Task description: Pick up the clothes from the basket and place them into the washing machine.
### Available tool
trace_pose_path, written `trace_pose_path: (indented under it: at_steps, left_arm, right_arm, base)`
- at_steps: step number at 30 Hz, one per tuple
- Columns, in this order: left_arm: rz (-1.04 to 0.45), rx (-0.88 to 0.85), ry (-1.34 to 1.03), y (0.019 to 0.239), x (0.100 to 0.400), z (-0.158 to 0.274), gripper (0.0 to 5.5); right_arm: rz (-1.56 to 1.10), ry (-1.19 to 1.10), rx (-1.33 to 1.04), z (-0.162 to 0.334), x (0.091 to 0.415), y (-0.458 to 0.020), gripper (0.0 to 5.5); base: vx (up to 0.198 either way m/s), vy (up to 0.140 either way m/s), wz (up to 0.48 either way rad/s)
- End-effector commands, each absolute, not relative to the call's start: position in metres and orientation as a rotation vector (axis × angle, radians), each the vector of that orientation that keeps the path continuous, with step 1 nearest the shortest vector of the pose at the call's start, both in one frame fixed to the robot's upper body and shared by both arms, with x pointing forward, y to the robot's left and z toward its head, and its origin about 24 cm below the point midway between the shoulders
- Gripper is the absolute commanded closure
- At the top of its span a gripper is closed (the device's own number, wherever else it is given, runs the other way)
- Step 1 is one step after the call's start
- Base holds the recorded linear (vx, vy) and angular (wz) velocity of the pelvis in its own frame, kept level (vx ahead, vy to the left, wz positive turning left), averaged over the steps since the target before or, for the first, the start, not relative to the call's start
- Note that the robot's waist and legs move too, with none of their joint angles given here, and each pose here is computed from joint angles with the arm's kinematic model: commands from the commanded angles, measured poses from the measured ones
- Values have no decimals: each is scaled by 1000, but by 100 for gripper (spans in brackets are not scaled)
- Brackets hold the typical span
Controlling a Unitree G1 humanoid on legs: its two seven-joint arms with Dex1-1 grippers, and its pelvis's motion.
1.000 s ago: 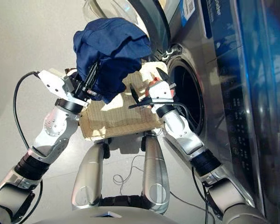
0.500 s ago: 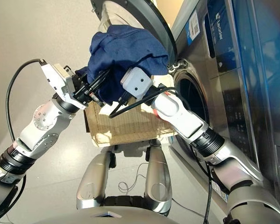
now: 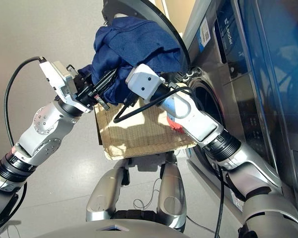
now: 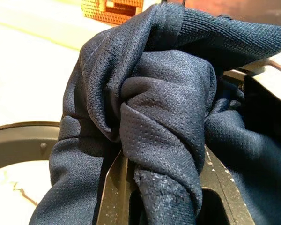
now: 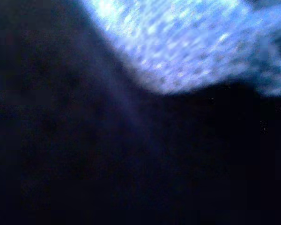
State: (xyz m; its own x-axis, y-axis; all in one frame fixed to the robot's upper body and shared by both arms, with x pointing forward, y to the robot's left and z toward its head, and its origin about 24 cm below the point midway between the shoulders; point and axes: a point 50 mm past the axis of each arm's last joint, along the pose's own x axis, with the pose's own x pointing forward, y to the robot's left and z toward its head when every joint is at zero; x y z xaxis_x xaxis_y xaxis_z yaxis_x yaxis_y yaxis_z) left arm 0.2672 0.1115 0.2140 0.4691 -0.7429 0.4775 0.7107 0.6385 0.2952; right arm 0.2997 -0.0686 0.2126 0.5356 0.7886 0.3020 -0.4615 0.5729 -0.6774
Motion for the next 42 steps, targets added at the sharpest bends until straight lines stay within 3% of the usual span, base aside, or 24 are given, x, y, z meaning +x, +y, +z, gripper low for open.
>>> trace_pose_path:
  at_steps: [1, 2, 4, 5, 6, 7, 20, 30, 42]
  left_arm:
    - [-986, 42, -617, 100, 247, 204, 550]
    - [-983, 40, -620, 101, 247, 204, 550]
    - [-970, 45, -631, 101, 247, 204, 405]
    - [-960, 48, -631, 102, 248, 204, 278]
    - [-953, 51, -632, 103, 248, 203, 82]
    - [-946, 52, -633, 103, 249, 203, 0]
    - [-894, 41, -650, 105, 250, 200, 0]
    - [-745, -127, -765, 103, 252, 206, 0]
    - [-637, -365, -988, 80, 245, 244, 0]
  right_arm:
    - [804, -933, -406, 248, 270, -47, 550]
    - [788, -934, -390, 248, 270, -48, 550]
    - [759, -940, -358, 246, 270, -50, 550]
    - [745, -946, -347, 246, 269, -50, 550]
    - [731, -952, -344, 246, 269, -51, 550]
    - [718, -963, -345, 246, 269, -52, 550]
    - [549, -989, -375, 235, 273, -62, 550]
    - [304, -741, -413, 167, 299, -98, 550]
    - [111, -407, -386, 86, 316, -125, 550]
  base:
    - [0, 0, 0]
    - [0, 0, 0]
    - [0, 0, 0]
    - [0, 0, 0]
    - [0, 0, 0]
    - [0, 0, 0]
    - [0, 0, 0]
    - [0, 0, 0]
    - [-28, -12, 27]
